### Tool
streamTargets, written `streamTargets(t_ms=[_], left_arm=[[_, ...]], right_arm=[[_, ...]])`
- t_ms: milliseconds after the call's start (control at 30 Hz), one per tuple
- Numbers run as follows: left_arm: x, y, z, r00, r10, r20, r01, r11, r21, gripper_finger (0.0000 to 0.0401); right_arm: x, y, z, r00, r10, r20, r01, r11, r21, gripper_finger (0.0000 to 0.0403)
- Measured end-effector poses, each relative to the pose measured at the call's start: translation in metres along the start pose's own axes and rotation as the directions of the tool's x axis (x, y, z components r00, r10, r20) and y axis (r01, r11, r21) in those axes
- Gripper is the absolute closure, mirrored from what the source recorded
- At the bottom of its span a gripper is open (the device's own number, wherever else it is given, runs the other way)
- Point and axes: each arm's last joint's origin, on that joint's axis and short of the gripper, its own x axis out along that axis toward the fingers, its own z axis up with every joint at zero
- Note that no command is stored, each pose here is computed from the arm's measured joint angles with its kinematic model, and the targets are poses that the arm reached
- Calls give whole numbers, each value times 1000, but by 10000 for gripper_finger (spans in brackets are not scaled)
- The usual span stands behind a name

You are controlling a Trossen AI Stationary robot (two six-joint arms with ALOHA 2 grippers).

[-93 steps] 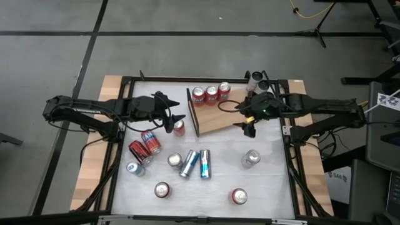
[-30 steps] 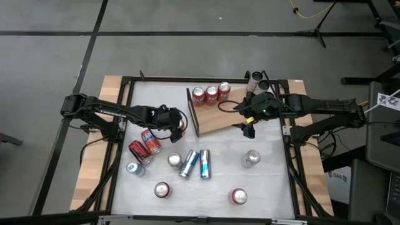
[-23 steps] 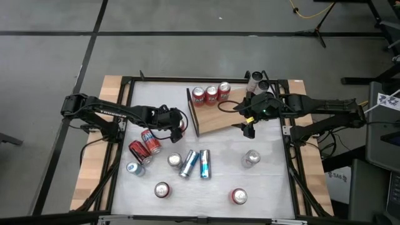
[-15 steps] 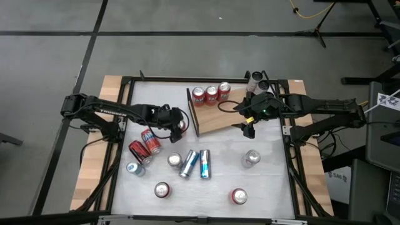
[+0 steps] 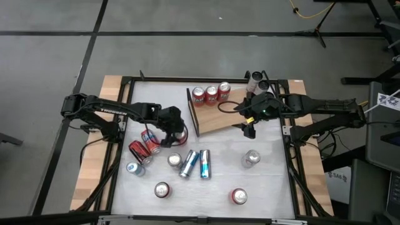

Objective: Place canned beverage on shelf
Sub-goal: Put the center orange soda can on the shelf

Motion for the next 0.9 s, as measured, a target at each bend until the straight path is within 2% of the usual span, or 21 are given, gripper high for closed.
streamTargets(t_ms=[133, 267, 500, 700, 900], left_arm=[[0, -1, 0, 999, -49, 10, 48, 990, 134, 130], [0, -2, 0, 998, -61, 13, 58, 978, 202, 108], [0, -1, 0, 999, -32, 8, 30, 978, 208, 74], [0, 1, 0, 999, 38, -9, -36, 979, 201, 74], [0, 1, 0, 999, 41, -10, -39, 978, 204, 74]], right_arm=[[0, 0, 0, 1000, 0, -4, 0, 1000, -1, 61], [0, 0, 0, 1000, 0, -4, 0, 1000, 0, 61], [0, 0, 0, 1000, 0, -4, 0, 1000, 0, 61], [0, 0, 0, 1000, 0, -4, 0, 1000, 0, 61], [0, 0, 0, 1000, 0, -4, 0, 1000, 0, 61]])
